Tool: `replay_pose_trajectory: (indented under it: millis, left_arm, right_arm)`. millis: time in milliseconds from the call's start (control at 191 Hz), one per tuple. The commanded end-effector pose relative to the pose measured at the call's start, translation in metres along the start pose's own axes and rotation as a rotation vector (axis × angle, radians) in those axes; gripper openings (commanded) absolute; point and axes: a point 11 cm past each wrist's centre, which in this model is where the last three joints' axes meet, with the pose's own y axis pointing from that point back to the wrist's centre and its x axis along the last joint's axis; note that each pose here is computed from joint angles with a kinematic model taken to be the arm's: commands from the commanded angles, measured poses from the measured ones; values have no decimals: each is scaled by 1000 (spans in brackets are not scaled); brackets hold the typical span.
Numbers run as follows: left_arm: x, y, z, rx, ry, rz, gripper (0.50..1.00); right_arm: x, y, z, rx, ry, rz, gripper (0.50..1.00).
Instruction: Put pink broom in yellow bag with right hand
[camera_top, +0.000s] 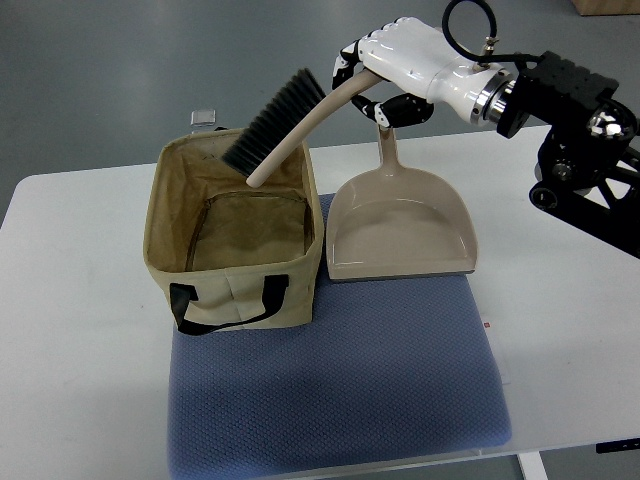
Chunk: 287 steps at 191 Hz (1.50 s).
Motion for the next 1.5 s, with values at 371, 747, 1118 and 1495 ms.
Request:
replay_pose_trajectory:
  millis: [371,747,1118,1495]
  left_arm:
    - [0,0,0,0,0,0,1000]
    - [0,0,0,0,0,0,1000]
    - [0,0,0,0,0,0,1000]
    - [0,0,0,0,0,0,1000]
  right_arm:
    - [-22,-6,-19,37,-56,-28,768]
    - [-6,8,8,-28,-49,45,809]
    - [-44,56,75,-322,-714,222,805]
    - [-108,78,109,-584,-1299,451,825]
